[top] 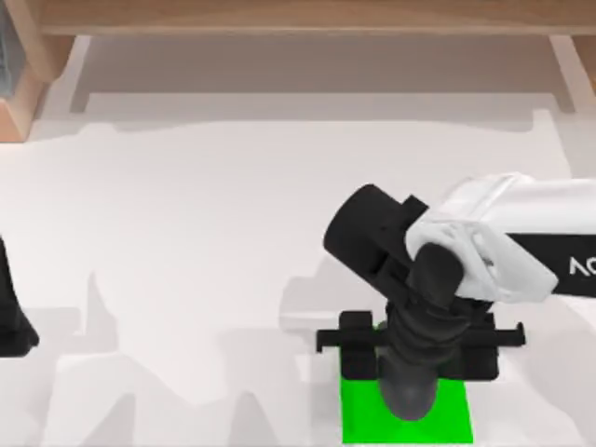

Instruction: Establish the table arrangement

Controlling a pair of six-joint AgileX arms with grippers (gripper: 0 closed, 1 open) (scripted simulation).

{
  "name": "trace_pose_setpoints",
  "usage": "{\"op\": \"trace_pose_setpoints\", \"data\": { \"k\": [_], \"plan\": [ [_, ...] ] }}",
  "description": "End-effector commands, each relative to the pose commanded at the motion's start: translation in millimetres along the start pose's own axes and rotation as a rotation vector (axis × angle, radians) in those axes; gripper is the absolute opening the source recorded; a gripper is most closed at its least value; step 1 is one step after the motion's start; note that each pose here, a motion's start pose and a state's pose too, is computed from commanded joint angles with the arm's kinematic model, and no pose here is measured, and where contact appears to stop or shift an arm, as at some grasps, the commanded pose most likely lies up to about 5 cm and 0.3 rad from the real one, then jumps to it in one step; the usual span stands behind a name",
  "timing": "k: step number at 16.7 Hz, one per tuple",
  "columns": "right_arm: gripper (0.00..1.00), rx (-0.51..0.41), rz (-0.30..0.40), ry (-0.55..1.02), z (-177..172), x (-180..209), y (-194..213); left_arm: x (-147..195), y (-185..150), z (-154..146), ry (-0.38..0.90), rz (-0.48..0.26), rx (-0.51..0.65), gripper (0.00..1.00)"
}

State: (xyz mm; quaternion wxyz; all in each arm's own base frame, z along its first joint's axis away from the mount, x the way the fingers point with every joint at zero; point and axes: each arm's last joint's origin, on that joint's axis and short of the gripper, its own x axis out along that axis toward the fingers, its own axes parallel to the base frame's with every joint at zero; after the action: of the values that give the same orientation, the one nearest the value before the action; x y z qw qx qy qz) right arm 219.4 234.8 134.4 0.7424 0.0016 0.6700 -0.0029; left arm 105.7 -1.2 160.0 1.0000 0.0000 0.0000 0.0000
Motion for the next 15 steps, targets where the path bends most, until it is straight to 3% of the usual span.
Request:
{"op": "trace_pose_setpoints", "data": {
  "k": [6, 15],
  "plan": [
    [0.98, 0.0, 0.0, 0.0, 0.0, 0.0, 0.0, 0.0, 0.0, 0.0, 0.0, 0.0, 0.0, 1.0],
    [1.0, 0.002, 0.001, -0.001, 0.4, -0.3, -0.3, 0.0, 0.0, 0.0, 0.0, 0.0, 0.0, 1.0]
  ]
}}
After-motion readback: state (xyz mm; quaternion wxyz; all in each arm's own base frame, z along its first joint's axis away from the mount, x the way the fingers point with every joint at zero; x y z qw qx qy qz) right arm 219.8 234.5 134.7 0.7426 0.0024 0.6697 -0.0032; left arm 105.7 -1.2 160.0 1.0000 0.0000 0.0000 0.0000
